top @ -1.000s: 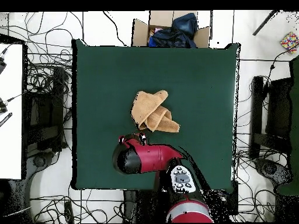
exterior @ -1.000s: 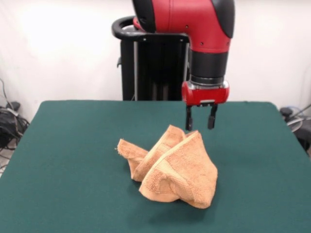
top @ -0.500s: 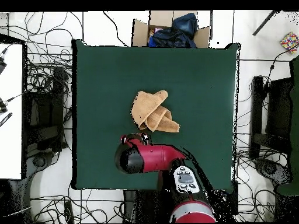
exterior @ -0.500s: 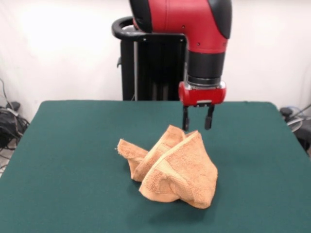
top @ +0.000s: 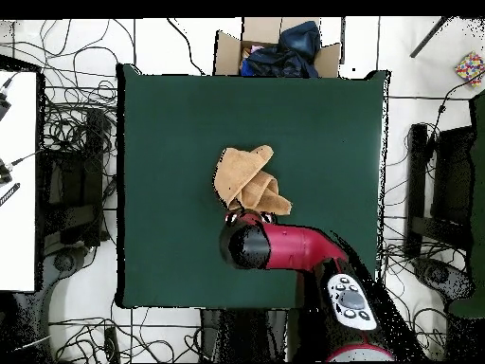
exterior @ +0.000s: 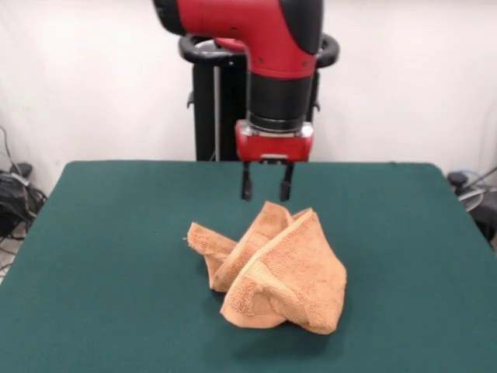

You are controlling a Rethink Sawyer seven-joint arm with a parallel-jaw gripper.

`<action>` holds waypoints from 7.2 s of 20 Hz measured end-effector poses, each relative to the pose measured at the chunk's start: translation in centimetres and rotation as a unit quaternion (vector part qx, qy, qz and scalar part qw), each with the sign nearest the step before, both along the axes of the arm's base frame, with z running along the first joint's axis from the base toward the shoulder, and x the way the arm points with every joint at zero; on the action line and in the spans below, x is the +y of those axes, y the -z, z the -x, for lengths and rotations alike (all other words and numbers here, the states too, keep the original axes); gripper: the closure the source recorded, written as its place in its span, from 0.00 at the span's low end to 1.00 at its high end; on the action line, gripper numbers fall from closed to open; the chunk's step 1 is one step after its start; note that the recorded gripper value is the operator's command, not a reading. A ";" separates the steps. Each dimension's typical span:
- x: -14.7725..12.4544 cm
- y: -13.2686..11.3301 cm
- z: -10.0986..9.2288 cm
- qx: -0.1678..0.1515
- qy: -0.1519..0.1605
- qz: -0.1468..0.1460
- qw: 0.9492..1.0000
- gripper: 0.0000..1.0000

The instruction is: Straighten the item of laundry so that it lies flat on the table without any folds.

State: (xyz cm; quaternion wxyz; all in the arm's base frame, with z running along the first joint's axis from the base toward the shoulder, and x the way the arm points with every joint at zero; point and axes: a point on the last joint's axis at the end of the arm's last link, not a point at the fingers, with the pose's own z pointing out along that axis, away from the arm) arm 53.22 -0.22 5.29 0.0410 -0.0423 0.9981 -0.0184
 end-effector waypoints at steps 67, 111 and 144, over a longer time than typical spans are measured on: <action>-4.3 -6.6 -2.2 -0.052 -0.176 -0.047 0.982 0.00; 0.9 -1.6 -3.6 -0.047 -0.255 -0.047 0.965 0.00; -0.3 4.4 -3.9 -0.043 -0.274 -0.054 0.959 0.00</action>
